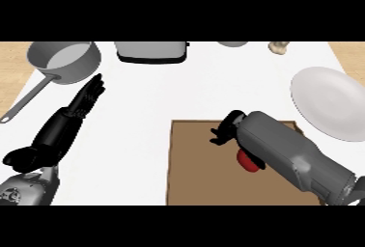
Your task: Pick the tomato from the tray and place it in the plate
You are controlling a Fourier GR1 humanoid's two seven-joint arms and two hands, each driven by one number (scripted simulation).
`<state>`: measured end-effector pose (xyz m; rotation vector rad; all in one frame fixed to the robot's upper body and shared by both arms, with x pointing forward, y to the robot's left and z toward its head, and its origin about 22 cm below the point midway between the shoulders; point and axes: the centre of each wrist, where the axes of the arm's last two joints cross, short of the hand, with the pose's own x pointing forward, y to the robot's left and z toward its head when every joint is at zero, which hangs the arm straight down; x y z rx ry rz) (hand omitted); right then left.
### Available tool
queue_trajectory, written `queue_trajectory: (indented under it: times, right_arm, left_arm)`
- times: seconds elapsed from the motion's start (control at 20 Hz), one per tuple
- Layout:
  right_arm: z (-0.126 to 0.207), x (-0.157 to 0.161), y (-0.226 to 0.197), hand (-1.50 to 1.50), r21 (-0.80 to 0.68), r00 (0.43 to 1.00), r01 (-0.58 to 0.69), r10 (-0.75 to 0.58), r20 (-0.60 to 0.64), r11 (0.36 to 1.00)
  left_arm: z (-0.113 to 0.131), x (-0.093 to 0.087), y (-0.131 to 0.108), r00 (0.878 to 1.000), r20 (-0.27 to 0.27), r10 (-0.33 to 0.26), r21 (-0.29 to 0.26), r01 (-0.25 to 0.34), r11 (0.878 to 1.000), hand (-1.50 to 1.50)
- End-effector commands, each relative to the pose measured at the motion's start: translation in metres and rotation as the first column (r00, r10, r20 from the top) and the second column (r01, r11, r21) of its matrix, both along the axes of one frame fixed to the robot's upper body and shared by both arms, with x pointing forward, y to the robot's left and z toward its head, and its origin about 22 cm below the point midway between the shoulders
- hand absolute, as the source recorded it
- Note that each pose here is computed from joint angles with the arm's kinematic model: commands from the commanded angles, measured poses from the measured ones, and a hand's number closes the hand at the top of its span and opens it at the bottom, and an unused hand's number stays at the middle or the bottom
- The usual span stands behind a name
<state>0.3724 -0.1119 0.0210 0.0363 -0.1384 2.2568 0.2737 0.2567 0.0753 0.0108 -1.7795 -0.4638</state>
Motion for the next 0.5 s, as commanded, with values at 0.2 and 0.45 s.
queue_trajectory:
  times: [0.2, 0.45]
  right_arm:
    - [-0.033, -0.030, -0.022, 1.50, 0.041, 0.982, -0.060, 0.067, -0.175, 0.997]
    - [-0.024, -0.008, -0.032, 1.50, 0.159, 0.923, 0.207, -0.247, 0.296, 0.965]
  left_arm:
    - [-0.003, 0.000, 0.008, 1.000, -0.004, -0.007, -0.003, 0.007, 1.000, 0.00]
    - [-0.002, -0.004, 0.017, 0.998, -0.018, 0.054, -0.003, -0.054, 0.999, 0.00]
